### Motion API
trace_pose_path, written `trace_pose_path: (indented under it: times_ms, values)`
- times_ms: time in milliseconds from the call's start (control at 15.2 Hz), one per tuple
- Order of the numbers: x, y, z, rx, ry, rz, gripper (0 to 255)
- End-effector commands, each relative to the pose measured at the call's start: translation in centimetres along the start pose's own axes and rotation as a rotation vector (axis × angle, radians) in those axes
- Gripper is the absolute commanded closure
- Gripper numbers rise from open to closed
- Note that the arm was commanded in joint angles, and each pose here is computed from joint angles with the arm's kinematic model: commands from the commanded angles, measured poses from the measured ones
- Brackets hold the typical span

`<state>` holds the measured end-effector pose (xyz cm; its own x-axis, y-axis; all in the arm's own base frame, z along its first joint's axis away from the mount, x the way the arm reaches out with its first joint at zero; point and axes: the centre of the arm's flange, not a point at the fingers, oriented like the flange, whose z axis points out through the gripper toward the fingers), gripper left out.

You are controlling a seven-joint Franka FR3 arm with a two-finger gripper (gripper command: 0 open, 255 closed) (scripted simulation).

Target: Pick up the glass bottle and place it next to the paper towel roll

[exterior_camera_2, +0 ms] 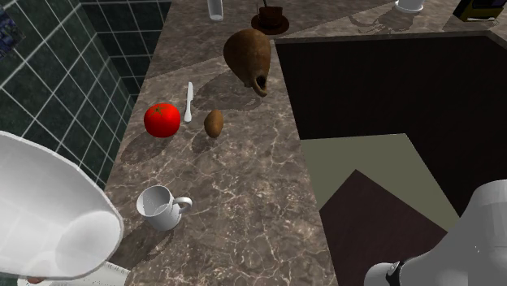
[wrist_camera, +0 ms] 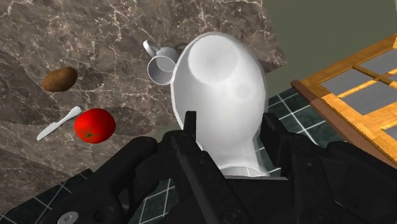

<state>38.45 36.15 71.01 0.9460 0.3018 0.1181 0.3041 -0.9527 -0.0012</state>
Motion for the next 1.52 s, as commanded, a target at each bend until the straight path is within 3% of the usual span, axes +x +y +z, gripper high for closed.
trace_pose_path:
  times_ms: [0, 1452]
  values:
    - [-0.1, 0.1, 1.1, 0.0, 0.001, 0.0, 255]
    - [-1.5, 0.1, 12.6, 0.0, 0.001, 0.0, 255]
